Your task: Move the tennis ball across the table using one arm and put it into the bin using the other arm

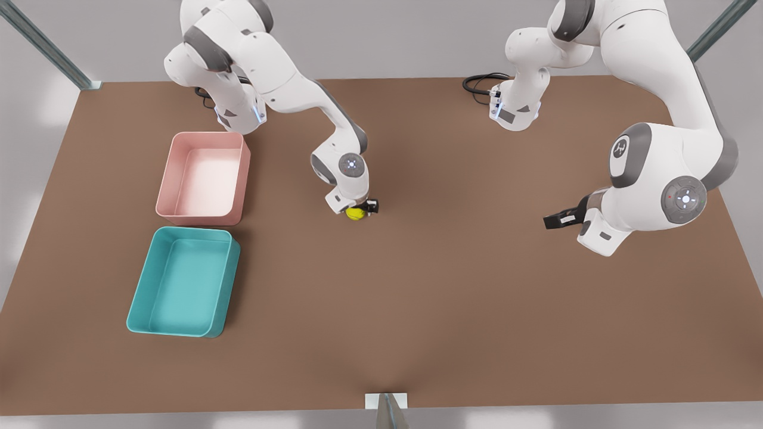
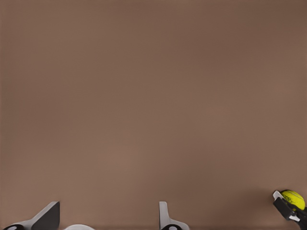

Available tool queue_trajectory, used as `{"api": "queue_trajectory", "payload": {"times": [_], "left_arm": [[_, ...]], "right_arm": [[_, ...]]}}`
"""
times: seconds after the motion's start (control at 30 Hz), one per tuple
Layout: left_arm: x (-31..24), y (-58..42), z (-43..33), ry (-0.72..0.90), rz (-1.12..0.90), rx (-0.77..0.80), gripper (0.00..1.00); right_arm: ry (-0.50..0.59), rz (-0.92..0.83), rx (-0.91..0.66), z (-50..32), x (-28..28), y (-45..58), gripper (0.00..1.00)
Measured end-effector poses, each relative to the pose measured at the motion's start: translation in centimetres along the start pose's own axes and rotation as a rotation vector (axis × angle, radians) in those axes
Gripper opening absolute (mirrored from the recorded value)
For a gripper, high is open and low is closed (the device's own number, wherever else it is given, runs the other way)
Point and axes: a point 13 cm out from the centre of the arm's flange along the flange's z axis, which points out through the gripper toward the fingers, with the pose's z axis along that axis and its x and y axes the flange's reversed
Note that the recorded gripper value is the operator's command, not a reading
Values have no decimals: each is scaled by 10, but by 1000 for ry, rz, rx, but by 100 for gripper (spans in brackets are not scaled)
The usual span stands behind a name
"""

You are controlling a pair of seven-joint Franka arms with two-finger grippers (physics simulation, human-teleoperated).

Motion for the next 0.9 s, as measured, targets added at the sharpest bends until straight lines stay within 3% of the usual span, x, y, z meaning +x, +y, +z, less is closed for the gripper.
{"api": "queue_trajectory", "payload": {"times": [0.07, 0.17, 0.2, 0.27, 0.37, 0.47, 0.63, 0.77, 0.8, 0.87, 0.9], "left_arm": [[0, 0, 0, 0, 0, 0, 100], [0, -1, 0, 1, -1, -1, 100], [1, -1, 0, 1, -1, -1, 100], [1, -1, 0, 0, -1, -1, 100], [1, -1, 0, 0, -2, -1, 100], [0, 0, 0, 0, -4, -1, 100], [1, -2, 0, 0, -2, -1, 100], [0, -1, 0, 0, -6, -1, 100], [0, -1, 0, 1, -6, -1, 100], [0, -1, 0, 1, -6, -1, 100], [0, -1, 1, 1, -6, -1, 100]], "right_arm": [[-4, 4, -7, 2, -1, 1, 100], [-11, 10, -18, 1, -4, 3, 71], [-13, 12, -22, 0, -4, 4, 65], [-19, 15, -34, -5, -7, 7, 64], [-42, 39, -72, -38, -27, 8, 64], [-72, 125, -112, -106, -94, -22, 64], [-16, 343, -43, -161, -232, -227, 64], [73, 406, -2, -153, -271, -383, 64], [93, 393, 2, -150, -273, -405, 68], [129, 335, 9, -143, -273, -426, 100], [144, 299, 11, -140, -272, -430, 100]]}}
